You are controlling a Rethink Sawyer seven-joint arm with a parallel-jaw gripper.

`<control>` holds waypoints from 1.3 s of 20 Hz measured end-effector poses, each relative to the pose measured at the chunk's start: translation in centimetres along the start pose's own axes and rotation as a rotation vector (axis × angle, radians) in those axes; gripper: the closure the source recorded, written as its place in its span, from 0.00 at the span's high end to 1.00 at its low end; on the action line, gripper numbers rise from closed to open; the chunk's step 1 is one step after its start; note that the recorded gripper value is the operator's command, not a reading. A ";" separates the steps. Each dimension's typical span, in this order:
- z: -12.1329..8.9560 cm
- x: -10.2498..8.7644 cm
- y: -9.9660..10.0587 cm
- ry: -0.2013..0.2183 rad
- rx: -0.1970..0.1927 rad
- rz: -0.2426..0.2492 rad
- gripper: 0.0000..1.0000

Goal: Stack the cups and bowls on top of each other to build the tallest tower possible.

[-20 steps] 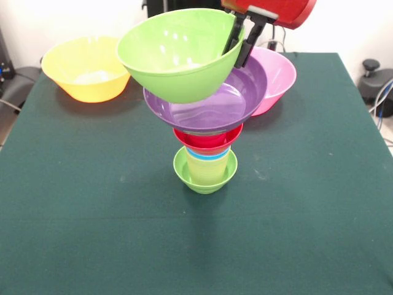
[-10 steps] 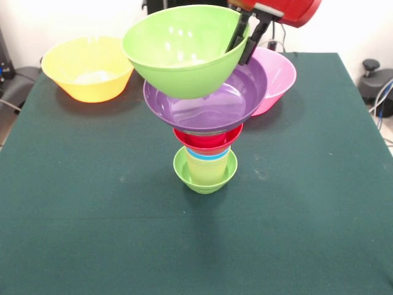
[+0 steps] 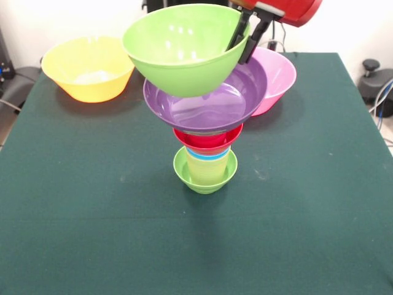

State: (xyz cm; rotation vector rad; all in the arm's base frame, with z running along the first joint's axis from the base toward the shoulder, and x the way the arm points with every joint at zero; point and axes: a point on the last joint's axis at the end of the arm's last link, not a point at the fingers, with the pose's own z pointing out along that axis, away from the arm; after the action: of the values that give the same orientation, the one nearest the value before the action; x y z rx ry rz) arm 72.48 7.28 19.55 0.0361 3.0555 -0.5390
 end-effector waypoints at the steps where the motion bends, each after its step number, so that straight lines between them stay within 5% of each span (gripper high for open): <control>1: 0.0 -0.1 -0.1 -0.008 0.001 0.001 0.00; 12: 0.3 -0.3 -0.4 -0.061 0.019 0.003 0.00; 26: 1.8 0.7 0.2 -0.033 0.048 -0.011 0.00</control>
State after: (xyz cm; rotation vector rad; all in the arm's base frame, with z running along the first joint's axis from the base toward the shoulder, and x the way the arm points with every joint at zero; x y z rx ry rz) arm 71.80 6.83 17.76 0.0113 3.0123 -0.6069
